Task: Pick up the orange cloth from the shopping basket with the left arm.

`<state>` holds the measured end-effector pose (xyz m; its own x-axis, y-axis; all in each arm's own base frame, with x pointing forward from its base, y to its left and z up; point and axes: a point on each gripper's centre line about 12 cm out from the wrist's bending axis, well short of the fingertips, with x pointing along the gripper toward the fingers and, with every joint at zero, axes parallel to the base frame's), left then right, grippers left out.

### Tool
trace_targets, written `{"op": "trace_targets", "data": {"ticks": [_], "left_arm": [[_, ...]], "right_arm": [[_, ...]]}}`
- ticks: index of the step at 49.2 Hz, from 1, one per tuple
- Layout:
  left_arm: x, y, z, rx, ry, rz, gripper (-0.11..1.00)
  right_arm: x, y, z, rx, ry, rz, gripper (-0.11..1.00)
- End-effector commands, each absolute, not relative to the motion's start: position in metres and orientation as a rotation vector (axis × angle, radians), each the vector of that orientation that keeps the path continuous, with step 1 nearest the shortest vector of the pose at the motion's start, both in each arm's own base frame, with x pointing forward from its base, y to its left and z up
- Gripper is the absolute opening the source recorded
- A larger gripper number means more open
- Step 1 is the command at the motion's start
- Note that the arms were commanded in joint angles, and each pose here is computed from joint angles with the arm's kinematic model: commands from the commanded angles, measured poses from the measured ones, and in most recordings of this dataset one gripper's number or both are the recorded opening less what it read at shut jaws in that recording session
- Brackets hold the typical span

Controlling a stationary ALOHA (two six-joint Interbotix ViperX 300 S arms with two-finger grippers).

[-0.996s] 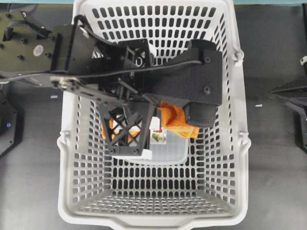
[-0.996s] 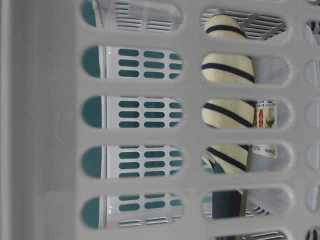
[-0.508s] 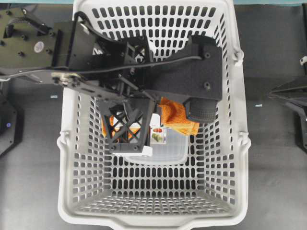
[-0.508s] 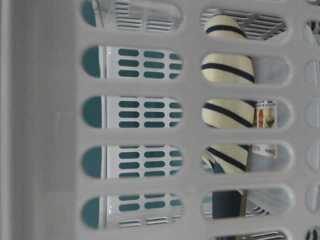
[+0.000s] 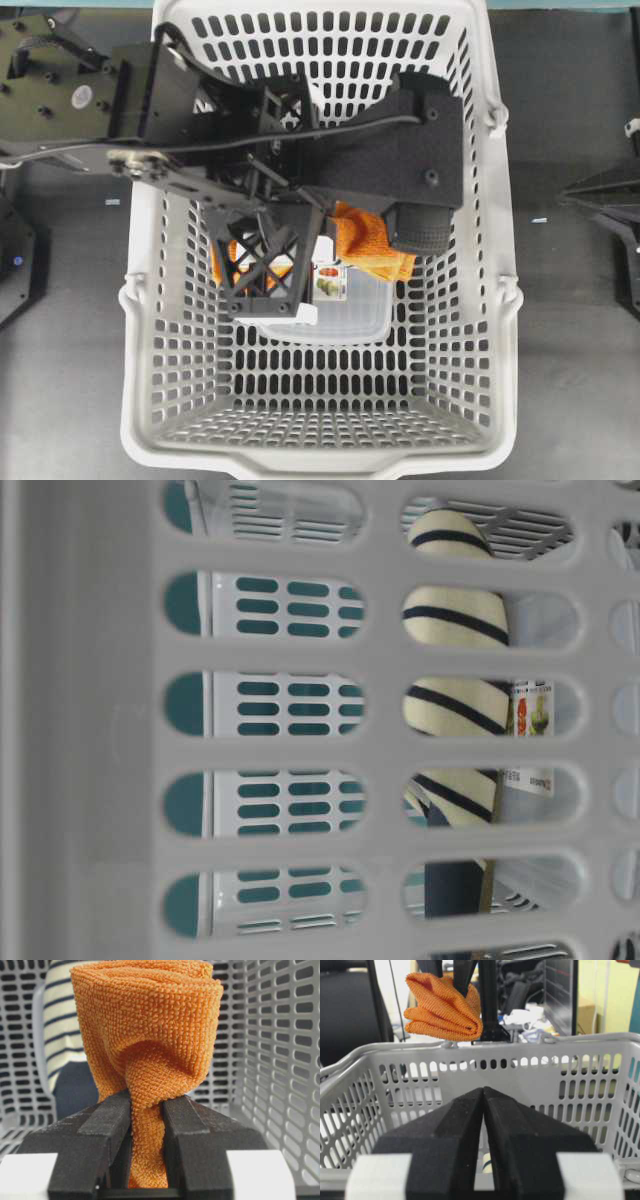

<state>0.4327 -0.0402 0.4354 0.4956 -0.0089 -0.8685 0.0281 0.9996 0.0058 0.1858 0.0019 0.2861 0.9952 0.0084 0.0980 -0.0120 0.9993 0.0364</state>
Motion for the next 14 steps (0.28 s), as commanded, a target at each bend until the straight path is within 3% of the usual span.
{"op": "trace_targets", "data": {"ticks": [1, 14], "left_arm": [[0.4284, -0.0389, 0.4466, 0.017, 1.02, -0.021, 0.14], [0.4283, -0.0396, 0.4455, 0.017, 1.024, -0.022, 0.14]], "right_arm": [[0.1869, 0.0016, 0.289, 0.038, -0.106, 0.008, 0.0], [0.1862, 0.0015, 0.2876, 0.04, -0.104, 0.008, 0.0]]}}
